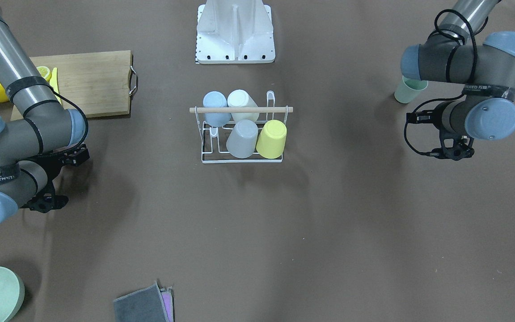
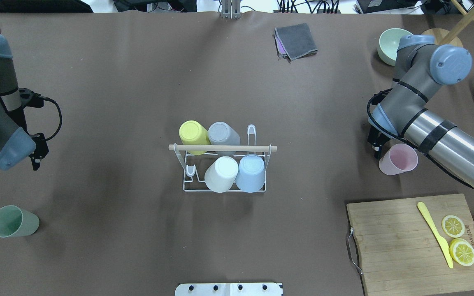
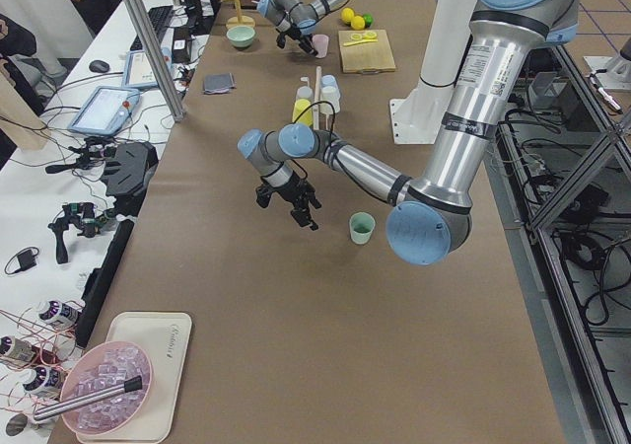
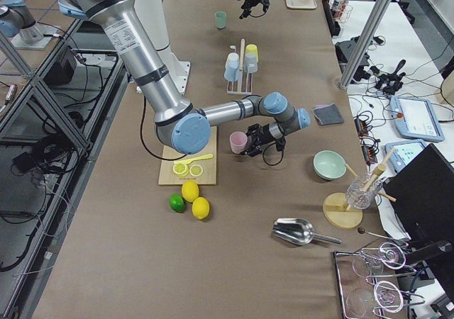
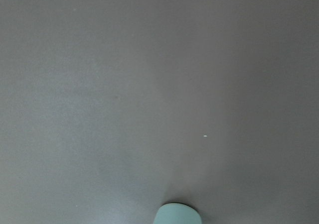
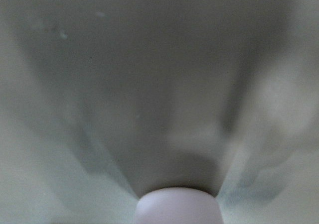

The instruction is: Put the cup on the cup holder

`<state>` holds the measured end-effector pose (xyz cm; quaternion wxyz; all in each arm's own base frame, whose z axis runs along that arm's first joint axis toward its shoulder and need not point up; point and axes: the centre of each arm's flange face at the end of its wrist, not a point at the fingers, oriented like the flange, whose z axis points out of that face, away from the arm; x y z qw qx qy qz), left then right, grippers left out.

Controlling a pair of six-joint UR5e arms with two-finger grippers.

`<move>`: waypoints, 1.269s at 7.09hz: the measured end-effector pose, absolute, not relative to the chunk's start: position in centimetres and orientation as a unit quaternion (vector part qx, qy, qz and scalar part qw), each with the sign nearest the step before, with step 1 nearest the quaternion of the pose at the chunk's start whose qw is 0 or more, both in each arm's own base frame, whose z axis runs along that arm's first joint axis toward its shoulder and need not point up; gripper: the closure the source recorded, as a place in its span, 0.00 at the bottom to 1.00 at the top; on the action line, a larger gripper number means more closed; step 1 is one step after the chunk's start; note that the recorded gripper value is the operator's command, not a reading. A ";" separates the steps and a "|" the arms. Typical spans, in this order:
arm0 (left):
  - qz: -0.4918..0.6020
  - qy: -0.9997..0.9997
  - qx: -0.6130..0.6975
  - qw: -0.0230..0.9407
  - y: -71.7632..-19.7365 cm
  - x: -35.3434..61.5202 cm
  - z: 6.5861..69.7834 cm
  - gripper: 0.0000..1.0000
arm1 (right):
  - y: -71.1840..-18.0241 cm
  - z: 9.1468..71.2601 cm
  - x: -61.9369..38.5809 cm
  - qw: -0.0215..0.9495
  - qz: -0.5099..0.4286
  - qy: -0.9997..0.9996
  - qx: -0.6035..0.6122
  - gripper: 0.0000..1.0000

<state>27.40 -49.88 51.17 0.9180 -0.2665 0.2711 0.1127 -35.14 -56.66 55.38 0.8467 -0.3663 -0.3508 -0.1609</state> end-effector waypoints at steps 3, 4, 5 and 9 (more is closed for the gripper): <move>0.123 0.265 -0.277 0.915 -48.5 28.0 52.7 0.02 | -56.1 55.8 -35.7 0.844 -0.160 -0.348 -0.375 0.08; 0.126 0.267 -0.277 0.914 -48.3 28.2 52.7 0.02 | -56.0 55.9 -35.7 0.844 -0.158 -0.346 -0.379 0.08; 0.131 0.271 -0.276 0.913 -48.2 28.5 52.6 0.02 | -55.9 56.0 -35.8 0.843 -0.157 -0.345 -0.382 0.12; 0.135 0.299 -0.284 0.901 -47.7 29.1 52.6 0.02 | -55.6 56.1 -35.9 0.841 -0.154 -0.343 -0.389 0.70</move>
